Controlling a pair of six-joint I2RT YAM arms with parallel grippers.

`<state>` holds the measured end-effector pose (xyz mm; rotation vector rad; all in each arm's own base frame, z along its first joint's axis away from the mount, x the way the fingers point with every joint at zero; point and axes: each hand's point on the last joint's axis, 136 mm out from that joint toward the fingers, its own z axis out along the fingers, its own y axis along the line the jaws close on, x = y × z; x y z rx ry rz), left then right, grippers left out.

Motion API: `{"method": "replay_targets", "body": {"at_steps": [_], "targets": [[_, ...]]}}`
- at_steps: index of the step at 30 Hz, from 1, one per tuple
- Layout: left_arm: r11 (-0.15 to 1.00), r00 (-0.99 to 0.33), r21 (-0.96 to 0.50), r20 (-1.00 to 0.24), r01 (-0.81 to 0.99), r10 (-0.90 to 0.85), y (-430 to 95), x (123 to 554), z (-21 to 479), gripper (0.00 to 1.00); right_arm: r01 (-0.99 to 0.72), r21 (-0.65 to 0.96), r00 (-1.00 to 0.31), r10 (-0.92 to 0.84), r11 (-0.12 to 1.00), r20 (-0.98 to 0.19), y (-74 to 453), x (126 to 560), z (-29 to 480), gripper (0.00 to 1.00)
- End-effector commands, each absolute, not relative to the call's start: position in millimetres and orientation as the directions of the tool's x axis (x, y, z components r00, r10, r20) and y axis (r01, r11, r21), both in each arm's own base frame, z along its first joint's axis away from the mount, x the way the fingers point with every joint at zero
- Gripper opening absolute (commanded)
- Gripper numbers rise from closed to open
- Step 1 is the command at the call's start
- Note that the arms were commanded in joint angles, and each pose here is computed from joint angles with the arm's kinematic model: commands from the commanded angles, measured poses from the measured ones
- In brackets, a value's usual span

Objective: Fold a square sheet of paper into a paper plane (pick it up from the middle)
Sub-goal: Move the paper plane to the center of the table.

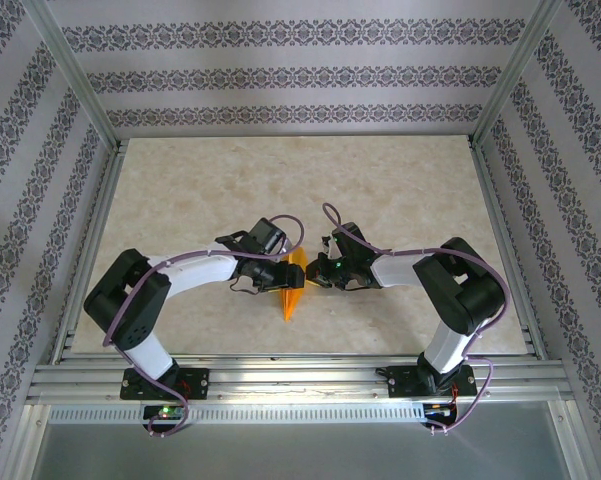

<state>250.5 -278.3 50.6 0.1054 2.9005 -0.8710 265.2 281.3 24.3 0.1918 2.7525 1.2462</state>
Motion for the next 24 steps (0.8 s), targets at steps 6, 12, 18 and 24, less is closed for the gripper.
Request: {"method": "replay_targets", "body": {"at_steps": [6, 12, 18, 24], "targets": [[0.821, -0.99, -0.557, -0.128, 0.124, 0.062, -285, 249, 46, 0.56, 0.064, 0.759, -0.987, 0.154, 0.648, -0.049, 285, 263, 24, 0.02], [0.827, -0.993, -0.551, -0.095, 0.113, 0.072, -285, 245, 38, 0.47, 0.064, 0.76, -0.987, 0.155, 0.647, -0.049, 285, 263, 25, 0.02], [0.832, -0.993, -0.543, -0.088, 0.113, 0.077, -285, 245, 35, 0.41, 0.061, 0.762, -0.987, 0.152, 0.644, -0.049, 286, 263, 26, 0.02], [0.844, -0.993, -0.522, -0.085, 0.119, 0.088, -283, 246, 31, 0.3, 0.062, 0.763, -0.987, 0.154, 0.643, -0.049, 286, 264, 26, 0.02]]}}
